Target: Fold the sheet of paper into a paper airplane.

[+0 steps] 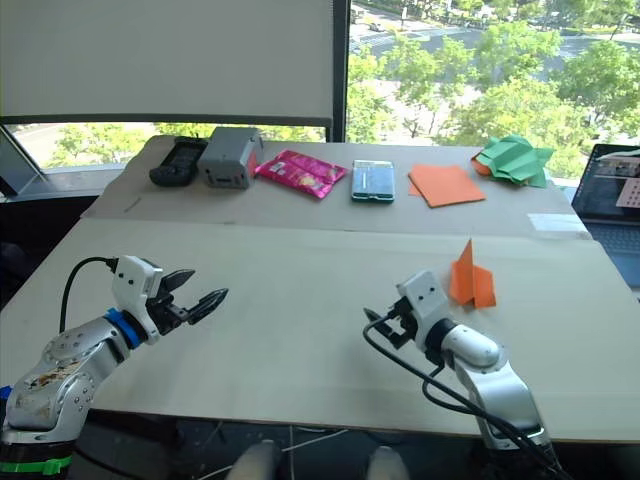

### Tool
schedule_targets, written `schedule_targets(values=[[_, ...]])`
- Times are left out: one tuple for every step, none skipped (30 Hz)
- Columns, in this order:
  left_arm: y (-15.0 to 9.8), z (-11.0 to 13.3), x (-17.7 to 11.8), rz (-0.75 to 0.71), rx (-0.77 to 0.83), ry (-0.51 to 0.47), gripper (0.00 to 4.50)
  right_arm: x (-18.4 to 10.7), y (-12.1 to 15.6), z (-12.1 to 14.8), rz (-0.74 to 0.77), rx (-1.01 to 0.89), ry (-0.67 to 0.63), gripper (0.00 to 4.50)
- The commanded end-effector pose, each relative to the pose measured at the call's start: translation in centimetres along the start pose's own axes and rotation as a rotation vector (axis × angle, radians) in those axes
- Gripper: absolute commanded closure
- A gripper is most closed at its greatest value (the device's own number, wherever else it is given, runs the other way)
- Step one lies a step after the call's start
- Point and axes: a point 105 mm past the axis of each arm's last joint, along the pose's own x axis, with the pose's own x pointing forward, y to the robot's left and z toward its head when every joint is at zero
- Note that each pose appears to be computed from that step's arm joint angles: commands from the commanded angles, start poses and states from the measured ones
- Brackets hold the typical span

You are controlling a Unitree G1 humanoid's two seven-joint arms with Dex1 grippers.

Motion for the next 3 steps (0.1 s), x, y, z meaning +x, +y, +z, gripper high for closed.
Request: schedule_targets(values=[[-0.13,1.06,0.08,-0.015,0.013,-0.039,0.00,-0.07,-0.26,1.23,-0.019,-0.026,-0.051,0.03],[-0.16,1.06,0.10,-0.018,0.004,-0.041,0.00,-0.08,-0.25,1.18,-0.021,-0.025,-0.048,0.03],[-0.18,1.11,0.09,-0.022,-0.001,-0.046,0.00,-0.14,-0.23,1.19,-0.022,-0.023,-0.050,0.03]])
